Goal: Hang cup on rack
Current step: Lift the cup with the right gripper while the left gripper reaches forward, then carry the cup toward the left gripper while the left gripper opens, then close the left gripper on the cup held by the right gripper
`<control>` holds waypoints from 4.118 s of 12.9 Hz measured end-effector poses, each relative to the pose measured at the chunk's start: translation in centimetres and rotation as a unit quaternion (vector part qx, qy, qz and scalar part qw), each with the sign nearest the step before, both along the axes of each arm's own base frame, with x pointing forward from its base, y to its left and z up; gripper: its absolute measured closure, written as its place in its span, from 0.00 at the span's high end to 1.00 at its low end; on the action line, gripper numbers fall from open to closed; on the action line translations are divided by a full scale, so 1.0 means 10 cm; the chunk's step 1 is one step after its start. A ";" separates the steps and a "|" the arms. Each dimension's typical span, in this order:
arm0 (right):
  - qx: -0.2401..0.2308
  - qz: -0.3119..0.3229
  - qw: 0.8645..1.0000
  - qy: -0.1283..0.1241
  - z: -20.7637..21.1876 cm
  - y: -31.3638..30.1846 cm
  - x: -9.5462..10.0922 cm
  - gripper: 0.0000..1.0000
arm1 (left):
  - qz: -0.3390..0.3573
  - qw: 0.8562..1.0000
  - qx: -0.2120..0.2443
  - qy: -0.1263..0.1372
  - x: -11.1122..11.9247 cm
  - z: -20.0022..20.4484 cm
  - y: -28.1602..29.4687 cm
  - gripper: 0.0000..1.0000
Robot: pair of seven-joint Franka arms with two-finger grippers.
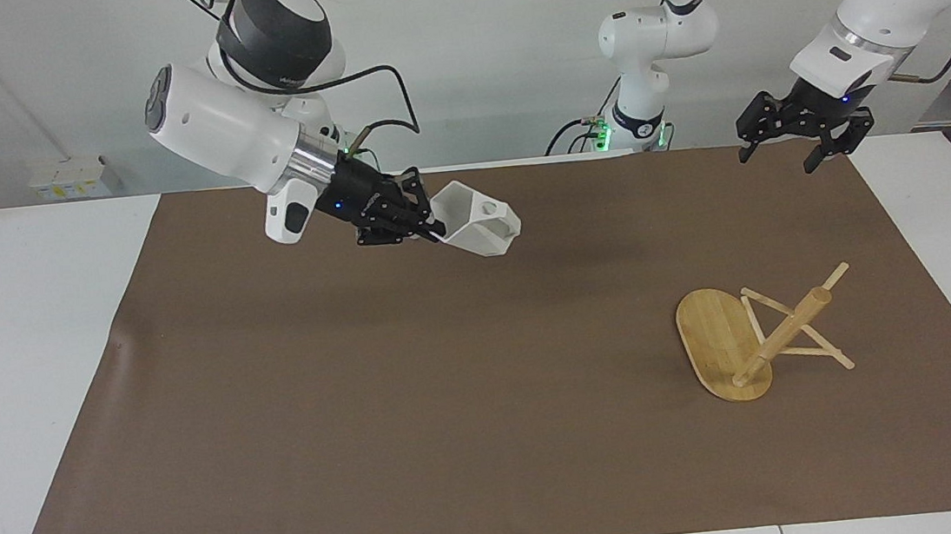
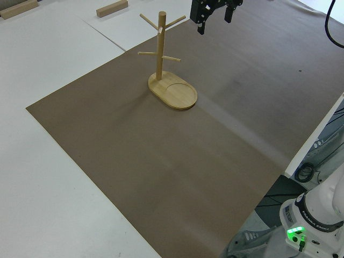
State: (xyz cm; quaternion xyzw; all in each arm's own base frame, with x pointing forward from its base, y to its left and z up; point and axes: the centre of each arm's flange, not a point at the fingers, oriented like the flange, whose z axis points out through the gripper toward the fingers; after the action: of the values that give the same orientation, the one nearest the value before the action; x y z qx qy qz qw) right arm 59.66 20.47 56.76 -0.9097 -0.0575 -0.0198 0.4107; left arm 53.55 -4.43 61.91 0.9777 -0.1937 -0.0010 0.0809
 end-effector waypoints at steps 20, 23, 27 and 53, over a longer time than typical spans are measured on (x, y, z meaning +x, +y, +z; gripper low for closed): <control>0.122 -0.068 0.989 0.036 0.31 1.11 -0.30 0.10 | -0.384 0.876 -0.239 -0.167 -0.47 -0.43 -0.92 1.00; 0.119 -0.054 0.991 0.042 0.26 1.25 -0.39 0.10 | -0.391 0.865 -0.251 -0.189 -0.43 -0.41 -0.76 1.00; 0.097 -0.030 0.994 0.043 0.18 1.36 -0.48 0.10 | -0.405 0.851 -0.247 -0.225 -0.35 -0.41 -0.29 1.00; 0.083 -0.014 0.995 0.045 0.12 1.44 -0.55 0.10 | -0.404 0.783 -0.391 -0.265 -0.44 -0.57 -0.87 1.00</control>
State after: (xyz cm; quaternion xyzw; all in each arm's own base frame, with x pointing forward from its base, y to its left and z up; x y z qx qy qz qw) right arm 54.16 34.86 58.00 -0.8733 -0.0247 0.0107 0.4864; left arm 49.10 -13.15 56.18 0.6563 -0.5689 0.3011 0.3936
